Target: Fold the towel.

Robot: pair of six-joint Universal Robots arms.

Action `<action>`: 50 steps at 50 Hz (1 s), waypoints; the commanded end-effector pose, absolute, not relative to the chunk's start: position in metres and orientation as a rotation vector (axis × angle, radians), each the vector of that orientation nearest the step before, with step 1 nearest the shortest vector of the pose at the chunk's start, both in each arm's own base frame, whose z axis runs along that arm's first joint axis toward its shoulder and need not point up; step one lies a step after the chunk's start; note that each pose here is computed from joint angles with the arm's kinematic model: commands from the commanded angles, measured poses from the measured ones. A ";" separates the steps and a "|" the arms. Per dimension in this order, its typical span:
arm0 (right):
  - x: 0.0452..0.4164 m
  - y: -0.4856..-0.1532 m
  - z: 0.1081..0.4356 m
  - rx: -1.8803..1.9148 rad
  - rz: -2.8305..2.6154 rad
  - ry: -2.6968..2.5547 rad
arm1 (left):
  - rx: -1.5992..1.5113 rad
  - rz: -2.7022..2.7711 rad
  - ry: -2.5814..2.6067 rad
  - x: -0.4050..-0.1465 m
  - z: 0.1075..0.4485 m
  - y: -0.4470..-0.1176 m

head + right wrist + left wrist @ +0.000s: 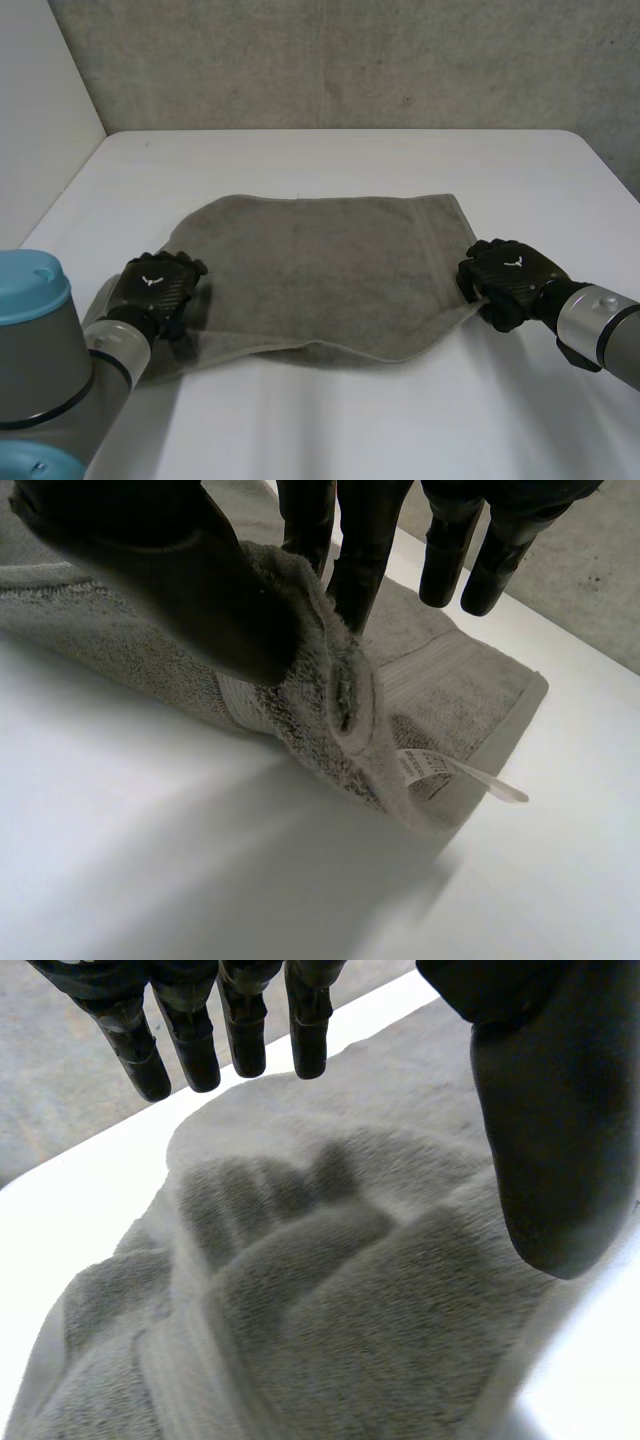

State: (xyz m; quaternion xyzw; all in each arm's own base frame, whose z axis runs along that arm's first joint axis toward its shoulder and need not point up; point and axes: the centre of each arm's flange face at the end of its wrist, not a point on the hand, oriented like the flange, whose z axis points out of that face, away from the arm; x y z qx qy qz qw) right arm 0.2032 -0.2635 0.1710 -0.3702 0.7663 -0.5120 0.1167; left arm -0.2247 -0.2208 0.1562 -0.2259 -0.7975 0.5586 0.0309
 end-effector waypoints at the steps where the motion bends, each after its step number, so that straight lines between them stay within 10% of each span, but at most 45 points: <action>1: 0.204 -0.263 0.170 -1.091 -1.498 2.243 | -0.640 1.572 -2.422 -0.228 0.159 -0.204; 30: 0.205 -0.261 0.169 -1.095 -1.490 2.240 | -0.461 1.778 -2.537 -0.239 0.122 -0.230; 50: 0.202 -0.264 0.170 -1.078 -1.498 2.250 | -0.303 1.826 -2.638 -0.203 0.125 -0.254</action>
